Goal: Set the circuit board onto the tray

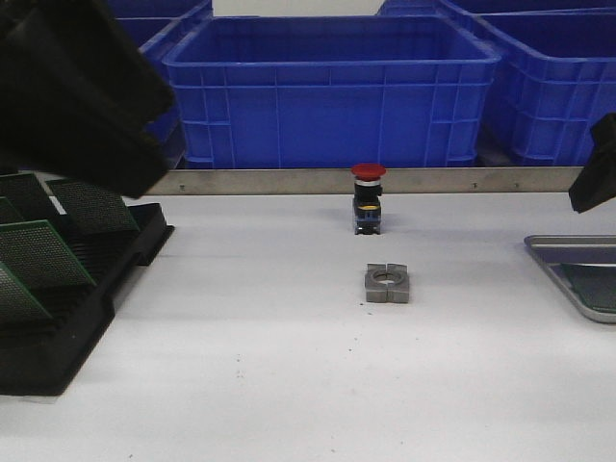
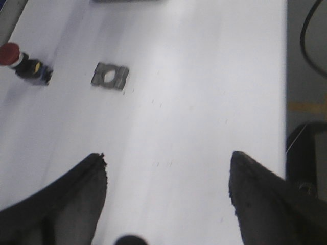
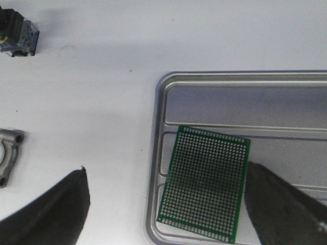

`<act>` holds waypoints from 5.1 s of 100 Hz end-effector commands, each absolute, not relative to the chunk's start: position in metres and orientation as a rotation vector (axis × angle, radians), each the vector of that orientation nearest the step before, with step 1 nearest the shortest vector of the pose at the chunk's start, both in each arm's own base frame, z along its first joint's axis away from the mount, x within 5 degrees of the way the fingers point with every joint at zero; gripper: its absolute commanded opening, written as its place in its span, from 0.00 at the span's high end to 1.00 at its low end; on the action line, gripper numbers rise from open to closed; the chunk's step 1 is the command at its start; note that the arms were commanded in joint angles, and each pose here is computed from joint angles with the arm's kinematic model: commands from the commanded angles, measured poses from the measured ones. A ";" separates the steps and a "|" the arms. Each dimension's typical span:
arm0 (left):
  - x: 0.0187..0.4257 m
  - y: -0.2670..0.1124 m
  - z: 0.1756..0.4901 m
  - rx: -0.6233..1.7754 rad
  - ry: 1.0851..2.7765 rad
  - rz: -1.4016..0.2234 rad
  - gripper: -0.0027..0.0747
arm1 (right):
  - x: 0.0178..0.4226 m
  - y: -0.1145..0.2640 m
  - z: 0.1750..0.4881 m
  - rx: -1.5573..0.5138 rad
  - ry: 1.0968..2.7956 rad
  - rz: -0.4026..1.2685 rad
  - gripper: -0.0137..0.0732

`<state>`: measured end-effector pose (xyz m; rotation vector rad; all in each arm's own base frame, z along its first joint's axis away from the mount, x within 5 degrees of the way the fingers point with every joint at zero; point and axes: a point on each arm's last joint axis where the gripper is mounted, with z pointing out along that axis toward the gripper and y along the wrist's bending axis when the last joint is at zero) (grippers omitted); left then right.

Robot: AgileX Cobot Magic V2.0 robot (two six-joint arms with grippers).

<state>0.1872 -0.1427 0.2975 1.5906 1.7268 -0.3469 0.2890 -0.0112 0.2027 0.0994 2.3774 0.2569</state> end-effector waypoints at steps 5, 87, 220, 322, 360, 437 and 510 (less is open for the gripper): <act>0.192 -0.121 0.306 1.661 1.729 -0.166 0.36 | 0.291 -0.012 0.221 0.081 2.316 0.253 0.11; 0.250 -0.075 0.248 1.664 2.082 0.029 0.40 | 0.290 -0.011 0.221 0.072 2.324 0.271 0.11; 0.218 -0.164 0.325 1.368 1.730 -0.732 0.99 | 0.230 0.067 0.276 -1.065 1.976 0.481 0.11; 0.199 -0.192 0.337 1.327 1.606 -0.935 0.99 | 0.196 0.143 0.297 -1.279 1.588 0.873 0.81; 0.199 -0.192 0.338 1.319 1.607 -0.933 0.57 | 0.195 0.143 0.296 -1.261 1.611 0.886 0.92; 0.209 -0.190 0.338 1.245 1.627 -0.843 0.22 | 0.245 0.058 0.269 -0.407 2.250 0.552 0.92; 0.209 -0.190 0.338 1.245 1.627 -0.843 0.23 | 0.289 -0.039 0.205 0.102 2.402 0.265 0.40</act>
